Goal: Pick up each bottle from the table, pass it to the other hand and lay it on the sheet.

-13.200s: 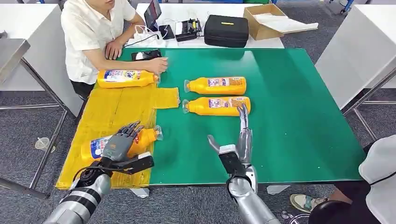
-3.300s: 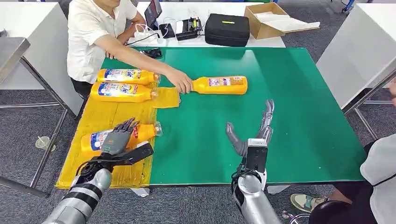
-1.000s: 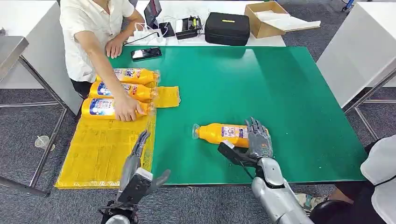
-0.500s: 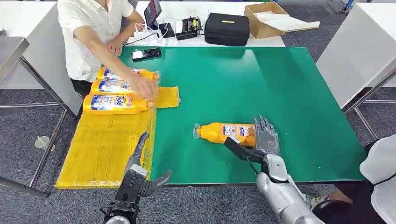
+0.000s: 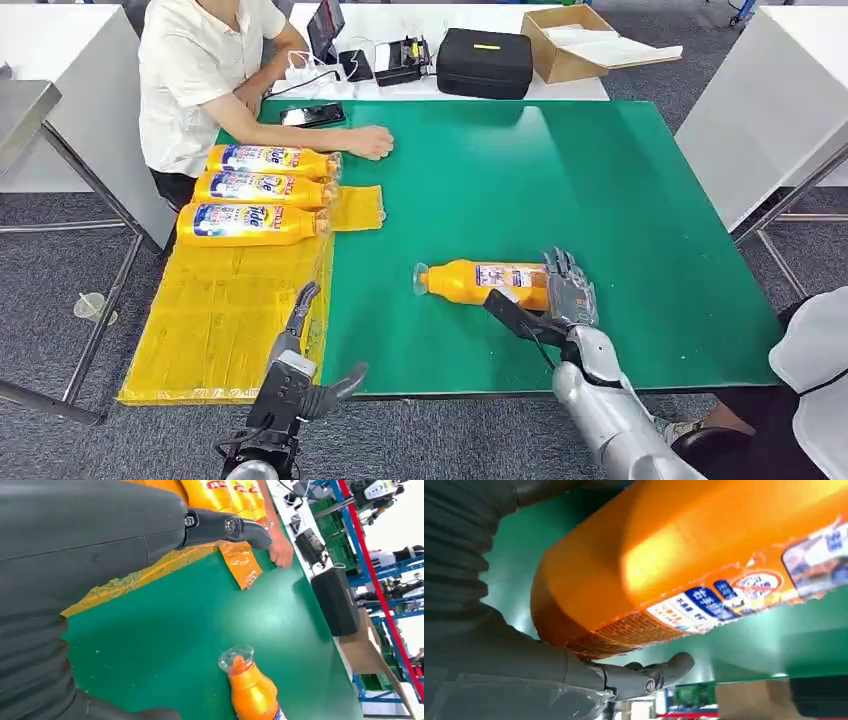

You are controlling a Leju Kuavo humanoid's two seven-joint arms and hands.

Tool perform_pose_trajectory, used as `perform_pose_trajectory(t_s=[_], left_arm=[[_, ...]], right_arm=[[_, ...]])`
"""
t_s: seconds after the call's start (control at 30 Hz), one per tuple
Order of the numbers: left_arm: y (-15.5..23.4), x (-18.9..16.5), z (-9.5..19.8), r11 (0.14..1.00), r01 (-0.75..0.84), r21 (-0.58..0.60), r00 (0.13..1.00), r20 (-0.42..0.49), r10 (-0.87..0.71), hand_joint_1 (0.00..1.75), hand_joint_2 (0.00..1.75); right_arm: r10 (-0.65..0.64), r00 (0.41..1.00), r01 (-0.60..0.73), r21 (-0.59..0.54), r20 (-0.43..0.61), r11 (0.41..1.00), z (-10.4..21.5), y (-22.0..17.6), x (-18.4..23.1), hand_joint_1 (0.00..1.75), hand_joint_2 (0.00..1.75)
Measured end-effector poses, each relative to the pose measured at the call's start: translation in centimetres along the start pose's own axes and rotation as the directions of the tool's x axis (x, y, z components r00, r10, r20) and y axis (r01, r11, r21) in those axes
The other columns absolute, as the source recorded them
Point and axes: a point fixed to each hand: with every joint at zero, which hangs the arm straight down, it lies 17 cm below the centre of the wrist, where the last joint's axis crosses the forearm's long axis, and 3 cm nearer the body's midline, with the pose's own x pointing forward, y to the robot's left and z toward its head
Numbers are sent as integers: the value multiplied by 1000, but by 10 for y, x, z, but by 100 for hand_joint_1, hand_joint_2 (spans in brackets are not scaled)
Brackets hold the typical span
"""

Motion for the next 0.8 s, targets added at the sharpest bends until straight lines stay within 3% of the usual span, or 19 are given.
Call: perform_pose_trajectory(t_s=[0.3,0.8], left_arm=[[-1,0,-6,999,-38,-5,999,10,38,0,175],[-7,4,-12,997,-74,-20,997,27,75,0,175]], right_arm=[[-181,981,176,75,65,981,-9,4,1,175,175],[-281,958,267,172,62,948,-9,13,-2,175,175]])
